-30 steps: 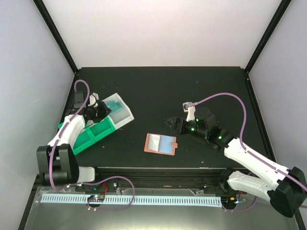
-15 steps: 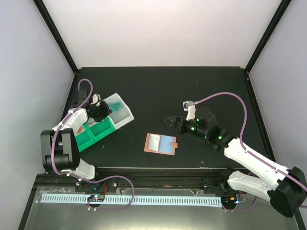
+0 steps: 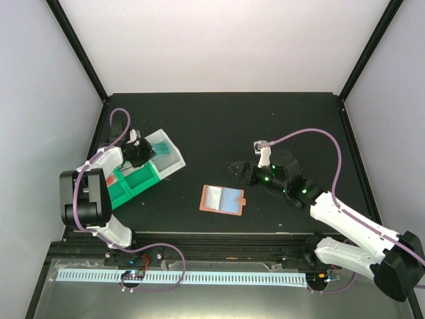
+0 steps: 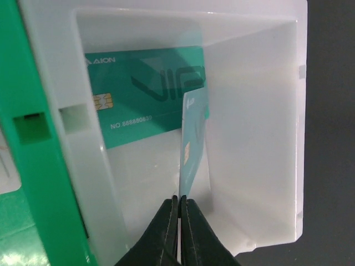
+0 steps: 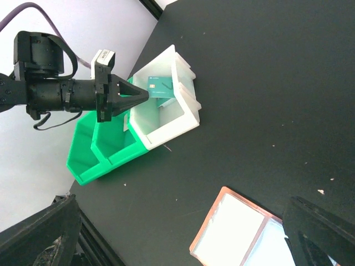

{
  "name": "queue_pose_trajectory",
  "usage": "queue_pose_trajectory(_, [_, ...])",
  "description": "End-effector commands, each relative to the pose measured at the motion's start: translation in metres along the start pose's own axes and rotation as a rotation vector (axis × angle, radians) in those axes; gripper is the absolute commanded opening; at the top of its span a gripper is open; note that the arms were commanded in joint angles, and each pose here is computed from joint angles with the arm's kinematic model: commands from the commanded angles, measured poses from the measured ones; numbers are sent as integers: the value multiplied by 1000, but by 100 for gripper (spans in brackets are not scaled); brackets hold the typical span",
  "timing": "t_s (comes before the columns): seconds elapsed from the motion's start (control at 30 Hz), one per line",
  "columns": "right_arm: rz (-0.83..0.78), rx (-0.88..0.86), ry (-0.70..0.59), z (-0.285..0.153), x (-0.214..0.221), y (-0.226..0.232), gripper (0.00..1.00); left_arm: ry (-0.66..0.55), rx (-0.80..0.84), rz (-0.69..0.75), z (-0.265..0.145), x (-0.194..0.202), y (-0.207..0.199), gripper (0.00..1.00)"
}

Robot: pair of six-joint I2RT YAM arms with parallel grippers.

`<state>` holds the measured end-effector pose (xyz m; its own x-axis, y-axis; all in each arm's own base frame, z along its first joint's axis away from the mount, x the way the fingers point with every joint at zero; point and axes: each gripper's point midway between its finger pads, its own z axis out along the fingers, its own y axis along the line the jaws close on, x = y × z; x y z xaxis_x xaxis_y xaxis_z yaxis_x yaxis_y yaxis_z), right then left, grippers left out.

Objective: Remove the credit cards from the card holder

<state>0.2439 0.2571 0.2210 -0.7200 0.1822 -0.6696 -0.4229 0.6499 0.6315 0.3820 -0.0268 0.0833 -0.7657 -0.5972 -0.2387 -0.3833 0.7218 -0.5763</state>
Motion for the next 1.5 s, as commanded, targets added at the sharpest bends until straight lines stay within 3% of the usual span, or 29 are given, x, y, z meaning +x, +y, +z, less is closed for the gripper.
queue_pose_trajectory(0.0, [-9,6,-29,-1,-4,-1,100,-48,9,-4,3,-19,-5,5])
queue_pose_trajectory(0.8, [-19,32,1,10,0,-7,100,-121,-21,-43,10,-31,4,2])
queue_pose_trajectory(1.2, [-21,66,44,12,9,-16,100,-131,-39,-32,1,-36,1,42])
queue_pose_trajectory(1.47, [-19,116,55,6,9,-21,100,-165,23,9,-26,-41,-27,64])
